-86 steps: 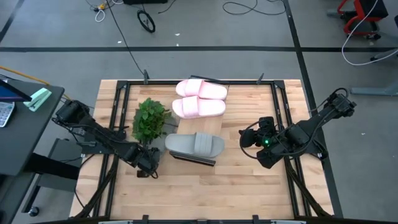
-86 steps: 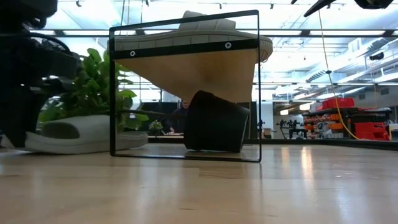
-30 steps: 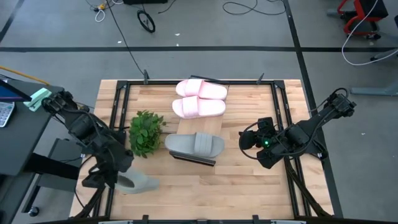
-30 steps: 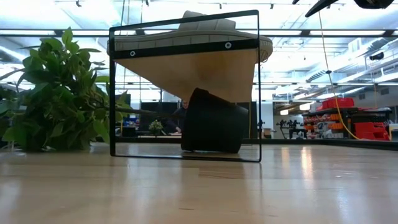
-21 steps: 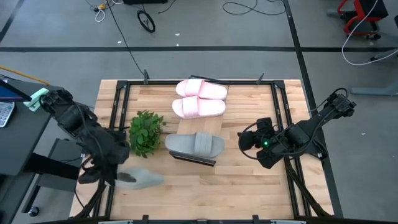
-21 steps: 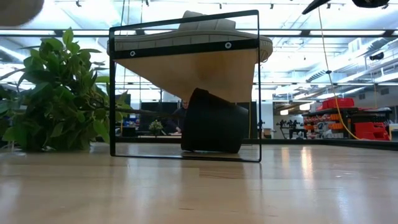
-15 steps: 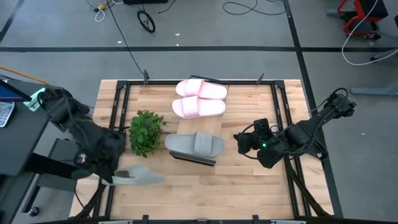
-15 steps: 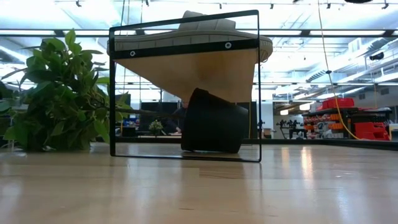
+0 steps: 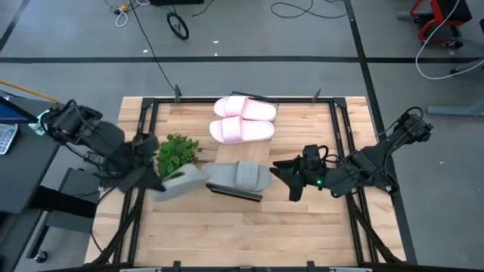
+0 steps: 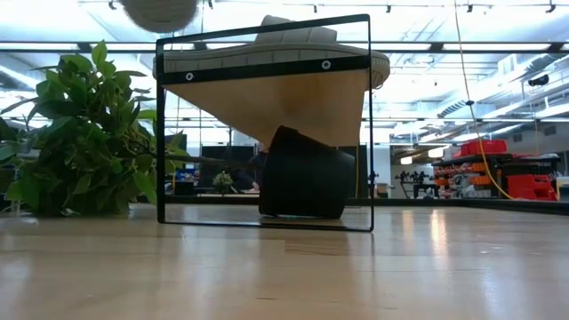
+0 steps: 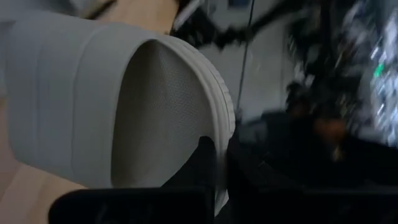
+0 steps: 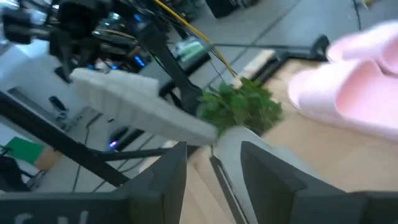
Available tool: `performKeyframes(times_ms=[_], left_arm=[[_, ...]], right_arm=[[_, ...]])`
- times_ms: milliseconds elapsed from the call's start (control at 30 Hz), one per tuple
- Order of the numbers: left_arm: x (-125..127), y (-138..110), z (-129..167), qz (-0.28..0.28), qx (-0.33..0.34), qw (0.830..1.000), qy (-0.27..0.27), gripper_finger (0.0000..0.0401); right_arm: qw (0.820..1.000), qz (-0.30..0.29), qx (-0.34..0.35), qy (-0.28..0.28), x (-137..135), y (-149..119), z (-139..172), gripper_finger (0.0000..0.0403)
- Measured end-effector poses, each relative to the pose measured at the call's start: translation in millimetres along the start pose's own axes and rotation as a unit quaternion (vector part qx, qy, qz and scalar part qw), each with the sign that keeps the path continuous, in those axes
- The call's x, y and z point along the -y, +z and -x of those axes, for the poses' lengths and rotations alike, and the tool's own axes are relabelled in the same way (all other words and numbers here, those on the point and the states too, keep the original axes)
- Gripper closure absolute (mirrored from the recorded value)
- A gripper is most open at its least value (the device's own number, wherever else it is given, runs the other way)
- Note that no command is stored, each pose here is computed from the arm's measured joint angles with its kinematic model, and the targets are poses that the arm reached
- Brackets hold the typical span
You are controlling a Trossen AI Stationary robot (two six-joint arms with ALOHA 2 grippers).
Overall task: Pick and place slides into the shelf
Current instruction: Put the gray slide on the shelf
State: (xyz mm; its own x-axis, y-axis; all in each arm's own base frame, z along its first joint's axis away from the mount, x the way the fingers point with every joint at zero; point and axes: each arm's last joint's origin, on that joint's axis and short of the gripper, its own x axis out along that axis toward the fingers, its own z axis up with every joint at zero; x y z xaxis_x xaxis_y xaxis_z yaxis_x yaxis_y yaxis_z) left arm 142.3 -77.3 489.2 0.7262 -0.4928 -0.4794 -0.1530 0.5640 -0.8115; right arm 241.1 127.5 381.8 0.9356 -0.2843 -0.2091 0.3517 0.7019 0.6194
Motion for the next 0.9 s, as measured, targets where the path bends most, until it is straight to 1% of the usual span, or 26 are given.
performKeyframes(times_ms=[133,200,233,333,400,500,600,733,800,900], left_arm=[[3.7,11.8,2.0,0.048,0.061,0.997,-0.024,0.0383],[5.7,16.7,6.1,0.068,0.105,0.992,-0.023,0.0383],[7.5,19.0,9.4,0.071,0.127,0.989,-0.025,0.0383],[13.0,27.2,22.4,0.056,0.195,0.979,-0.033,0.0383],[13.5,33.0,27.6,0.057,0.233,0.971,-0.024,0.0383],[11.8,39.8,31.6,0.06,0.264,0.963,-0.012,0.0384],[12.8,47.6,33.9,0.064,0.291,0.954,-0.024,0.0384],[16.7,55.5,31.8,0.049,0.314,0.947,-0.038,0.0384],[15.7,57.3,28.5,0.044,0.312,0.949,-0.029,0.0384],[13.9,60.5,23.6,0.042,0.306,0.951,-0.019,0.0384]], right_arm=[[1.0,0.01,0.008,0.01,-2.5,2.0,0.0,0.0245],[1.0,0.01,0.008,0.009,-2.5,2.0,0.0,0.0245],[1.0,0.011,0.007,0.009,-2.4,2.0,0.0,0.0245],[0.999,0.031,0.009,0.008,-2.4,2.0,0.0,0.0245],[0.998,0.053,0.017,0.005,-2.7,2.9,0.0,0.0245],[0.994,0.102,0.046,0.005,-6.4,7.5,0.3,0.0245],[0.983,0.157,0.094,0.002,-12.4,16.4,-2.0,0.0245],[0.963,0.219,0.153,0.013,-21.3,30.1,-6.2,0.0245],[0.952,0.25,0.173,0.018,-25.3,35.8,-8.5,0.0245],[0.938,0.292,0.184,0.041,-31.9,44.4,-14.8,0.0244]])
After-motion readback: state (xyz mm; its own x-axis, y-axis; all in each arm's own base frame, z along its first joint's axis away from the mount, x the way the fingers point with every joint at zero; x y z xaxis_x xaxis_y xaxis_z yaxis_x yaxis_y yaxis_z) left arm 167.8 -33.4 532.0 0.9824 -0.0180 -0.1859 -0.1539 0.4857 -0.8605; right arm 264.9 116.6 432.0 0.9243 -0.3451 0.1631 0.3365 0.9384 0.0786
